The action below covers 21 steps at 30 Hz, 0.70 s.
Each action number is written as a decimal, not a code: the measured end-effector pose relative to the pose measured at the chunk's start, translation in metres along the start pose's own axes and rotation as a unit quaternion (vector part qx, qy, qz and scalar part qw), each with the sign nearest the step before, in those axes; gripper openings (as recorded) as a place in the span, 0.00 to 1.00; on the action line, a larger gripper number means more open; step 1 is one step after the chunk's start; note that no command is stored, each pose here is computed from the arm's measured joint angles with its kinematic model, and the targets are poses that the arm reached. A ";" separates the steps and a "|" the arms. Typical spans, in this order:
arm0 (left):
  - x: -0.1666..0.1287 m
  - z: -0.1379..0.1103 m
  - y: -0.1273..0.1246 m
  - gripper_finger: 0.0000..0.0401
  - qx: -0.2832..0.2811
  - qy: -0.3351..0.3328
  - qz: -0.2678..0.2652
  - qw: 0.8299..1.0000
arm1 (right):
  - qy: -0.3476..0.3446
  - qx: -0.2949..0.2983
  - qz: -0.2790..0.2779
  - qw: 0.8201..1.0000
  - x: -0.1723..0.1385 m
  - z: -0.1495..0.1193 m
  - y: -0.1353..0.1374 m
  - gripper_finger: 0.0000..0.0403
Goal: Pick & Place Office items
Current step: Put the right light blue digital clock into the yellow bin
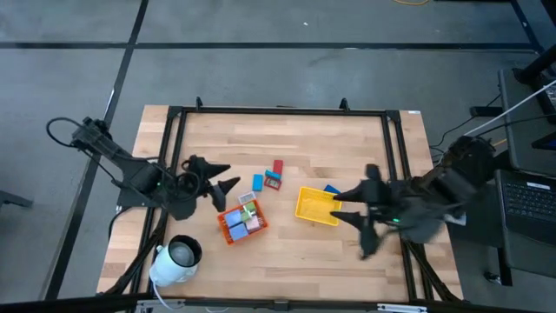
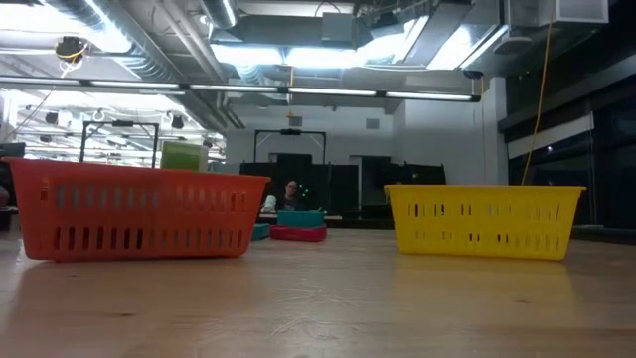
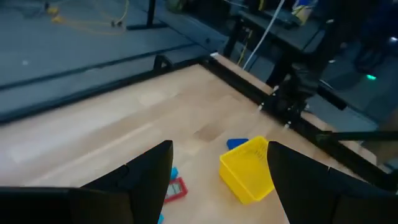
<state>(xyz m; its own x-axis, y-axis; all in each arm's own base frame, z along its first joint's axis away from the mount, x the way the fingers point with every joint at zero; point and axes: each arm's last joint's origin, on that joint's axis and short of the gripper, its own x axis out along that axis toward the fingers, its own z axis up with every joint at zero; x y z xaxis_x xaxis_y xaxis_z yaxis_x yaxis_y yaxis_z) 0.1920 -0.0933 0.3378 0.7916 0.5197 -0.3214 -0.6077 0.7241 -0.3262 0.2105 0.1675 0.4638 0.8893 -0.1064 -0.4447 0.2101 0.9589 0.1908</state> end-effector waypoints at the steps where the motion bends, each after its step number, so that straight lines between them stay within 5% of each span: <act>1: -0.002 0.002 0.001 0.63 0.011 0.001 -0.004 1.000 | 0.028 -0.007 -0.004 1.000 0.009 -0.002 -0.005 0.46; 8: -0.003 0.003 0.002 0.62 0.013 -0.023 0.012 1.000 | 0.175 0.012 -0.066 0.982 0.085 -0.034 -0.056 0.46; 10: -0.003 0.004 0.003 0.61 0.011 -0.041 0.025 0.999 | 0.177 0.052 -0.085 0.979 0.112 -0.041 -0.076 0.46; 14: -0.003 0.005 0.005 0.61 0.025 -0.049 0.033 0.998 | 0.137 0.162 0.010 0.977 0.170 -0.040 -0.115 0.46; 17: -0.002 0.007 0.007 0.61 0.025 -0.049 0.038 0.998 | 0.129 0.216 0.026 0.968 0.204 -0.044 -0.145 0.46; 19: -0.003 0.009 0.010 0.61 0.028 -0.050 0.039 0.998 | 0.124 0.222 0.011 0.967 0.218 -0.044 -0.161 0.45; 21: -0.005 0.011 0.011 0.61 0.039 -0.051 0.038 0.997 | 0.128 0.169 0.012 0.977 0.230 -0.044 -0.170 0.44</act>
<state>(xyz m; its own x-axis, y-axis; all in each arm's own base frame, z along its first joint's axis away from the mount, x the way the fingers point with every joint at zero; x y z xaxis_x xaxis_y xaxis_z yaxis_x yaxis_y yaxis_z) 0.1820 -0.0825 0.3453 0.7477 0.6158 -0.2487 -0.6632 0.7116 -0.2320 0.3616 -0.0087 0.2900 0.7743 0.0251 -0.6323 0.3509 0.8145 0.4620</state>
